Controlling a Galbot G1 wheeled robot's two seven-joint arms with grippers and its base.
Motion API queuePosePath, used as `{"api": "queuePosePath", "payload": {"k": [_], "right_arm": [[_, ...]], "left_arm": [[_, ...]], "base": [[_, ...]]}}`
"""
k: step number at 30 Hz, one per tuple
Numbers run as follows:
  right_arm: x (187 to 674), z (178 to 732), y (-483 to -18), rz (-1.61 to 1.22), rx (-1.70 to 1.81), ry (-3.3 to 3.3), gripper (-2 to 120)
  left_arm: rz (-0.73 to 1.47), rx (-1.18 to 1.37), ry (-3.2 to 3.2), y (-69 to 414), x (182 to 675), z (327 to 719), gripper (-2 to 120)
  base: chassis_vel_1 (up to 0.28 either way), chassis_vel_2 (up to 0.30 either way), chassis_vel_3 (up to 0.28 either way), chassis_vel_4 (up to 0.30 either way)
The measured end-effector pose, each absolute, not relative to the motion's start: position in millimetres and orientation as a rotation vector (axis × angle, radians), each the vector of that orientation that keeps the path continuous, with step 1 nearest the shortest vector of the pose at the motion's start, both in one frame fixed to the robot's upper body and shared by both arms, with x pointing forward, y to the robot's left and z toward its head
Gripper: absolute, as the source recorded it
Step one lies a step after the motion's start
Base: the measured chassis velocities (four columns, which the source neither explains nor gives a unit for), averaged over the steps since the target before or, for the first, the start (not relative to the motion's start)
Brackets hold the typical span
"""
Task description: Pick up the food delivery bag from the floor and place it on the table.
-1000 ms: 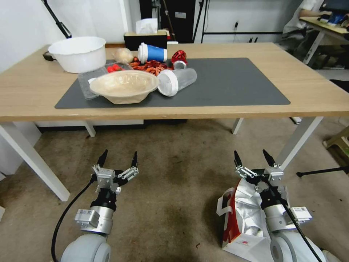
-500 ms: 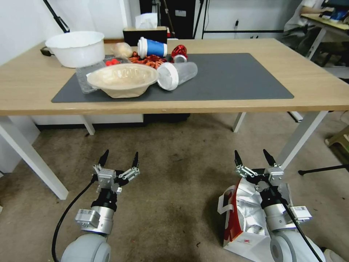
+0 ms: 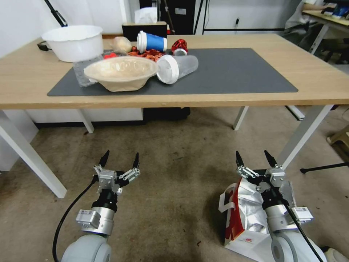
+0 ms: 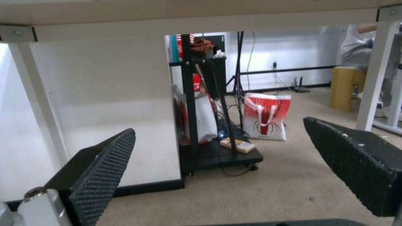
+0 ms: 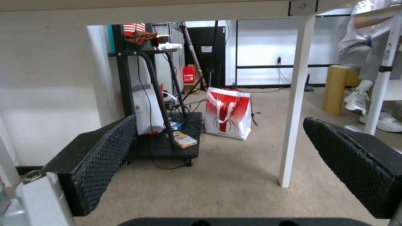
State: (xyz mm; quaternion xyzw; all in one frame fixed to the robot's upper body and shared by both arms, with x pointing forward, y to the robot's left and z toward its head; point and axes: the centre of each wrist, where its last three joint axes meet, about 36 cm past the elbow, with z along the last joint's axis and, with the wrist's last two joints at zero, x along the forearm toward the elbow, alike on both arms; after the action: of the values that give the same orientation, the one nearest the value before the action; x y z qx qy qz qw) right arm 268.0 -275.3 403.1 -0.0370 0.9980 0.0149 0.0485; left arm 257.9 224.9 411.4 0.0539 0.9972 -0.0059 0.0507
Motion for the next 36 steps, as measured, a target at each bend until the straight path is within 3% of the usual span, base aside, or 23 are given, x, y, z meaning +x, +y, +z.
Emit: {"api": "queuePosePath", "payload": {"k": [36], "right_arm": [[272.8,406.8,-276.4,0.043,-0.109,3.031,100]], "left_arm": [[-0.013,0.175,3.029,225.9,259.1,412.6,100]], "base": [[0.0,0.0,0.0,0.0]]}}
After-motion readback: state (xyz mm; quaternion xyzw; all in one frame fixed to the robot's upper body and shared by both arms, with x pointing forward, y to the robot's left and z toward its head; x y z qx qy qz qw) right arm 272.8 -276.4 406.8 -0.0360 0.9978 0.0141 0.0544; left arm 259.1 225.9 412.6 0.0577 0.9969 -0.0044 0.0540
